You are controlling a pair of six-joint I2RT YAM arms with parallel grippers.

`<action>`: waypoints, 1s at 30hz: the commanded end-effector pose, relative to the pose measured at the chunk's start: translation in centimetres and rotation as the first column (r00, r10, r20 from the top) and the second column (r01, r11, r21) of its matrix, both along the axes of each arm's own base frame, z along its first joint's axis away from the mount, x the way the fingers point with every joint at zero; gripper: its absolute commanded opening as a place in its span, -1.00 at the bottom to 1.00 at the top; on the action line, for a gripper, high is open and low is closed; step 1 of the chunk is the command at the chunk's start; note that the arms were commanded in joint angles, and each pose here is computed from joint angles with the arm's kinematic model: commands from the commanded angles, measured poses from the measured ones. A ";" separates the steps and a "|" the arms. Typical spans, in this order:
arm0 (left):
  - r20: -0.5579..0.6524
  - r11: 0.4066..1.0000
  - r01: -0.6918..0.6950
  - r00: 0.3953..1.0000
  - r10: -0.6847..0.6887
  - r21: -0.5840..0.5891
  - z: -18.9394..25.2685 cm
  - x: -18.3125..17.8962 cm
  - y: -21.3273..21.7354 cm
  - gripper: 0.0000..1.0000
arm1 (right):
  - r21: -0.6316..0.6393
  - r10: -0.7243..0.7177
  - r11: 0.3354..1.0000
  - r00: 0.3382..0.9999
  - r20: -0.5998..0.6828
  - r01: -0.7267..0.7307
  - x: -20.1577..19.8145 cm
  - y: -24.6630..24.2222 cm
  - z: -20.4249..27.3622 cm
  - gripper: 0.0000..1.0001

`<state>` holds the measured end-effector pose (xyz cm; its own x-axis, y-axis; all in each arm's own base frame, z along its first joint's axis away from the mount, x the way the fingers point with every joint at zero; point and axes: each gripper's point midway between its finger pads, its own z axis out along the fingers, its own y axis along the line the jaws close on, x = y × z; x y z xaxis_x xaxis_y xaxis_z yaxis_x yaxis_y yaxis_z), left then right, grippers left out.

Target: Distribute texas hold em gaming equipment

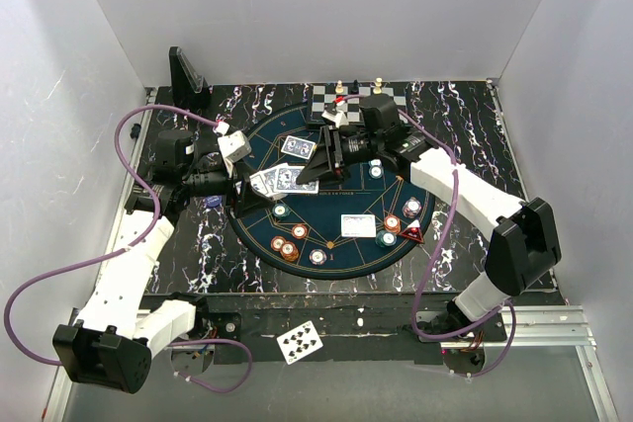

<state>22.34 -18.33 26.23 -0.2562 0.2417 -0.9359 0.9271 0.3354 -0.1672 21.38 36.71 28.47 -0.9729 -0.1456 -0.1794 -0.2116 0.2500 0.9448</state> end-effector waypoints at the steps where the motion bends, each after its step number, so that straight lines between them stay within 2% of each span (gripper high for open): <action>1: 0.072 0.999 0.021 0.997 -0.018 -0.035 2.4 -0.2 -0.2 -1.00 | 0.006 0.020 1.000 1.000 0.008 -0.021 -1.0 -0.9 0.8 -0.13; 7: 0.074 0.999 0.018 0.997 -0.015 -0.032 2.3 -0.2 -0.2 -1.00 | -0.004 0.016 1.000 1.000 0.013 -0.016 -1.4 -1.7 0.8 -0.14; 16: 0.071 0.999 0.015 0.997 -0.013 -0.029 2.1 -0.1 -0.2 -1.00 | 0.003 0.002 1.000 1.000 0.015 -0.002 -1.3 -2.8 1.8 -0.31; 27: 0.074 1.000 0.004 0.997 -0.003 -0.018 1.9 -0.1 0.0 -1.00 | 0.045 -0.016 0.999 1.000 0.008 0.015 -0.4 -5.1 3.7 -0.66; 30: 0.075 1.000 0.000 0.997 0.001 -0.010 1.8 -0.1 0.1 -1.00 | 0.065 -0.036 0.997 0.999 0.017 0.034 0.3 -5.9 4.5 -0.81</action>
<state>22.45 -18.30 26.36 -0.2516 0.2398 -0.9376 0.9259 0.3416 -0.1611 21.89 32.27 29.76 -0.9848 -0.1047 -0.1384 -0.1616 0.2617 0.9515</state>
